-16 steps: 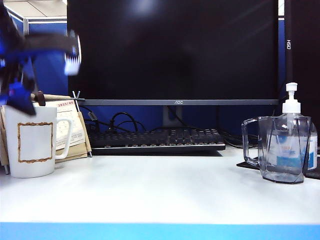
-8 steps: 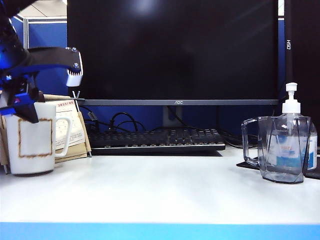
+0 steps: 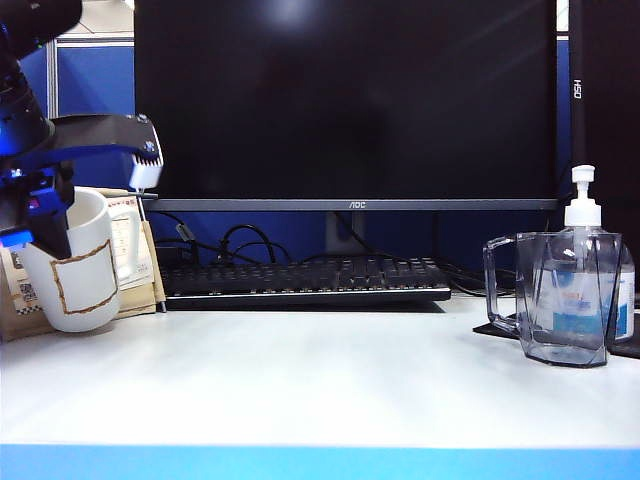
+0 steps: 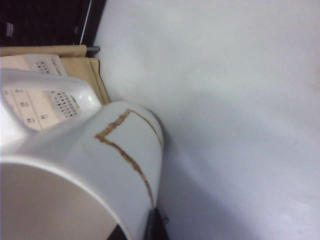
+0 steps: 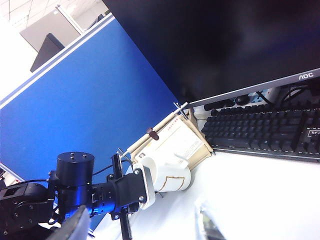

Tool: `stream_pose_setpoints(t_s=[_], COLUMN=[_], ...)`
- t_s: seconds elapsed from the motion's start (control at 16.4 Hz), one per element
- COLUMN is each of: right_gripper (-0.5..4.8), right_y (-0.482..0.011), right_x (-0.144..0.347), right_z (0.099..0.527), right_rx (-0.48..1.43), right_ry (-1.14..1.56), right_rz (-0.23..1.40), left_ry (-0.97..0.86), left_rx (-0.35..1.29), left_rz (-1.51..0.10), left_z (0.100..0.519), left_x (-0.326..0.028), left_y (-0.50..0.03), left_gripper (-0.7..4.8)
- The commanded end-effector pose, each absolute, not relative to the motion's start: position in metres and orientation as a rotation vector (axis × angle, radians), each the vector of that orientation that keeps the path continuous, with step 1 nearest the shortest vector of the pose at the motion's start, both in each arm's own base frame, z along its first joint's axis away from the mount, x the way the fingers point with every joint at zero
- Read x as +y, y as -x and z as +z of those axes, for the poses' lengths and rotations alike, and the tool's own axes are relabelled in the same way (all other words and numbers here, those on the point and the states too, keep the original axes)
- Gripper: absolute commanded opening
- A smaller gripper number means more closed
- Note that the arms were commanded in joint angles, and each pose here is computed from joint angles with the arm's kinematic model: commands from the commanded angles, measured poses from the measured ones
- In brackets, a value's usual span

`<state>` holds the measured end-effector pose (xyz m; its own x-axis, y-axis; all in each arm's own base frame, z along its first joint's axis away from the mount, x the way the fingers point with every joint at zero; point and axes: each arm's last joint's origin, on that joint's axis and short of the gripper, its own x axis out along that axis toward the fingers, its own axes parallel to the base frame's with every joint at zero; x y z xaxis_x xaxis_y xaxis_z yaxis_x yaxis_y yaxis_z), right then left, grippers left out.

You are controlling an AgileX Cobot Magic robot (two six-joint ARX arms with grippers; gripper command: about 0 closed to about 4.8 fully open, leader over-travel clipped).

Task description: Swap the positions of the transparent plastic cup and the white ceramic cup.

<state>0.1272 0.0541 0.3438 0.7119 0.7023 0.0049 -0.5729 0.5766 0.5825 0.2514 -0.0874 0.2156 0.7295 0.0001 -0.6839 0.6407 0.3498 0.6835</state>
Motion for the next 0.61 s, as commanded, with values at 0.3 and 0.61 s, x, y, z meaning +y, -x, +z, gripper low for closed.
stream_pose_setpoints(t_s=[0.3,0.61], right_gripper=[2.62,2.61], right_y=[-0.129,-0.139], right_x=[0.055,0.058], right_z=[0.347,0.342], right_rx=[0.219,0.25], right_ry=[-0.594,-0.567], right_rz=[0.755,0.74], left_ry=[-1.101,-0.715], left_rx=[0.601,0.436], left_rz=[-0.178,-0.163], left_z=[0.239,0.289], left_x=[-0.085,-0.091], left_y=[-0.261,-0.268], left_gripper=[-0.06,-0.06])
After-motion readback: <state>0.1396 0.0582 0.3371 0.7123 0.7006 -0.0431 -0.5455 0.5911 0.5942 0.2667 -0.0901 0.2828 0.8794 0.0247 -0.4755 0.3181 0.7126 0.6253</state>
